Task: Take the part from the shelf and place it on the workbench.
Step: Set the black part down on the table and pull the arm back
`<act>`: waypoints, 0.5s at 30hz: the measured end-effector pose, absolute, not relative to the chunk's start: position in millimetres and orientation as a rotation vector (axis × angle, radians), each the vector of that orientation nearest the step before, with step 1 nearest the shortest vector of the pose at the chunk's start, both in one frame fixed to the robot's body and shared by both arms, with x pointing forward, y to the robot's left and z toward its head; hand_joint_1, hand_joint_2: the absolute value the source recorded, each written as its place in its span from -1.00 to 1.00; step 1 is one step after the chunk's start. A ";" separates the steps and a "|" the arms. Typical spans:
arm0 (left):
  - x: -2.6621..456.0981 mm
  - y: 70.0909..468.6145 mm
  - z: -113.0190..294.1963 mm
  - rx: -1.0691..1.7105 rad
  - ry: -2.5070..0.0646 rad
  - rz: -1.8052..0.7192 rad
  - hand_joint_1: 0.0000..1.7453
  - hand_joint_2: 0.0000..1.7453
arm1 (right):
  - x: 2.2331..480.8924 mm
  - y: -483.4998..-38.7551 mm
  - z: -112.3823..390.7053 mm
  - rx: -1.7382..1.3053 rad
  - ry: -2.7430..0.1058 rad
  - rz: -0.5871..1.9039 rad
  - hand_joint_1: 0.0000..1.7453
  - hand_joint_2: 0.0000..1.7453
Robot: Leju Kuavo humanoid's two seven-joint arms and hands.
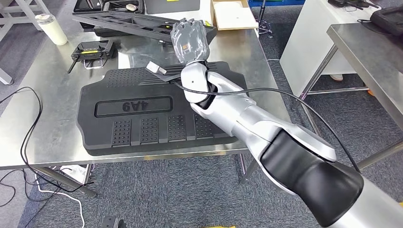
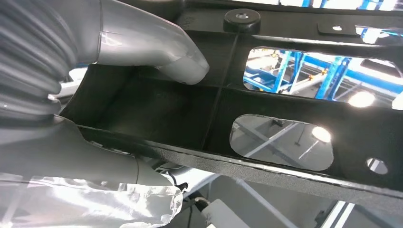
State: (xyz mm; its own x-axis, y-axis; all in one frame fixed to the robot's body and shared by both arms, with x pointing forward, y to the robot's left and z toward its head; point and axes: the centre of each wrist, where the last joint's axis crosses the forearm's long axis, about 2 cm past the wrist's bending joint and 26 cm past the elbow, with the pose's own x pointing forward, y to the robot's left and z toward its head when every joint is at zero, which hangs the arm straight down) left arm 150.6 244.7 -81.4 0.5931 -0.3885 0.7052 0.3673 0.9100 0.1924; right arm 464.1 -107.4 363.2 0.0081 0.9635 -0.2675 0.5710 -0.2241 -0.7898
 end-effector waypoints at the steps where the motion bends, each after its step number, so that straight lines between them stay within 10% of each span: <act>1: 150.7 244.7 -81.4 0.027 -0.827 -0.439 -1.00 -1.00 | 464.8 -108.3 360.9 -1.830 -1.554 1.127 1.00 1.00; 15: 150.8 244.3 -81.3 0.025 -0.828 -0.429 -1.00 -1.00 | 465.4 -117.4 307.6 -1.779 -1.265 1.340 1.00 1.00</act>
